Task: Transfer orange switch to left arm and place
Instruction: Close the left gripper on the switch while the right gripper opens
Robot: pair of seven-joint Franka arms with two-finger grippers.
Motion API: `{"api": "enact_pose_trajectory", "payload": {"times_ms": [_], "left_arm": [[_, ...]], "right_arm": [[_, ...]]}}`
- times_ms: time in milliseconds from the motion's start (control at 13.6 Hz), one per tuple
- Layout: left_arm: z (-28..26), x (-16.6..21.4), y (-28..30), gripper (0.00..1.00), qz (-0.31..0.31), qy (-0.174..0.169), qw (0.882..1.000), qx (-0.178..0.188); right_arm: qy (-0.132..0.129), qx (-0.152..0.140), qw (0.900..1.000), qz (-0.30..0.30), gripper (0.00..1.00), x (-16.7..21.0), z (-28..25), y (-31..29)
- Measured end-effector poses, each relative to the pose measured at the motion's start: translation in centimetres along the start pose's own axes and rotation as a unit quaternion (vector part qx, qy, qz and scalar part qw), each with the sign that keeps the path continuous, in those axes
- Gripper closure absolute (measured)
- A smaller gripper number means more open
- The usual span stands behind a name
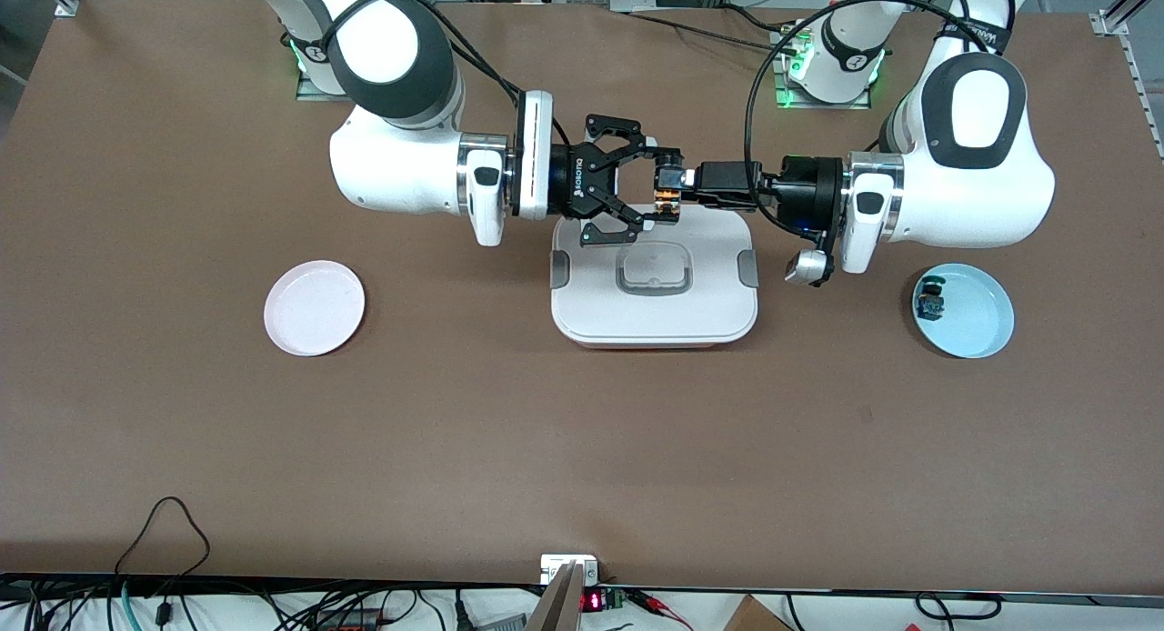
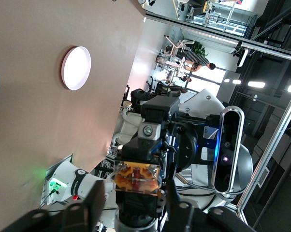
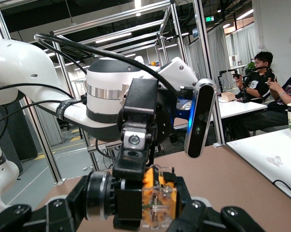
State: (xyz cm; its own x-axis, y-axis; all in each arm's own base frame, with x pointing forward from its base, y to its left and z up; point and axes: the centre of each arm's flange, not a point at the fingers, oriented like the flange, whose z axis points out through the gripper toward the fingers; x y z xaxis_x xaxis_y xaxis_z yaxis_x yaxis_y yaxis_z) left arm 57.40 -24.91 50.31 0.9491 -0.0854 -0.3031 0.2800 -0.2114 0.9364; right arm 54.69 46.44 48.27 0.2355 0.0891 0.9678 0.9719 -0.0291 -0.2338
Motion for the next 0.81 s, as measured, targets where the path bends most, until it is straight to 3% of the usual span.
{"api": "enact_pose_trajectory", "payload": {"times_ms": [73, 514, 661, 735, 808], "left_arm": [[-0.01, 0.05, -0.08, 0.58, 0.002, 0.0, 1.0, -0.001], [0.0, 0.08, -0.12, 0.58, 0.006, 0.0, 1.0, -0.002], [-0.01, 0.1, -0.19, 0.58, 0.013, 0.0, 1.0, -0.002], [-0.03, 0.12, -0.21, 0.58, 0.016, 0.0, 1.0, -0.002], [-0.06, 0.13, -0.23, 0.58, 0.018, 0.001, 1.0, -0.002]], "right_arm": [[0.0, -0.001, 1.0, -0.006, 0.28, -0.02, -0.06, 0.06], [0.0, -0.001, 1.0, -0.01, 0.28, -0.03, -0.06, 0.07], [0.005, -0.001, 1.0, -0.001, 0.15, 0.06, -0.06, 0.05], [0.005, -0.001, 1.0, 0.002, 0.02, 0.11, -0.08, 0.06], [0.006, -0.001, 1.0, 0.003, 0.0, 0.14, -0.09, 0.05]]}}
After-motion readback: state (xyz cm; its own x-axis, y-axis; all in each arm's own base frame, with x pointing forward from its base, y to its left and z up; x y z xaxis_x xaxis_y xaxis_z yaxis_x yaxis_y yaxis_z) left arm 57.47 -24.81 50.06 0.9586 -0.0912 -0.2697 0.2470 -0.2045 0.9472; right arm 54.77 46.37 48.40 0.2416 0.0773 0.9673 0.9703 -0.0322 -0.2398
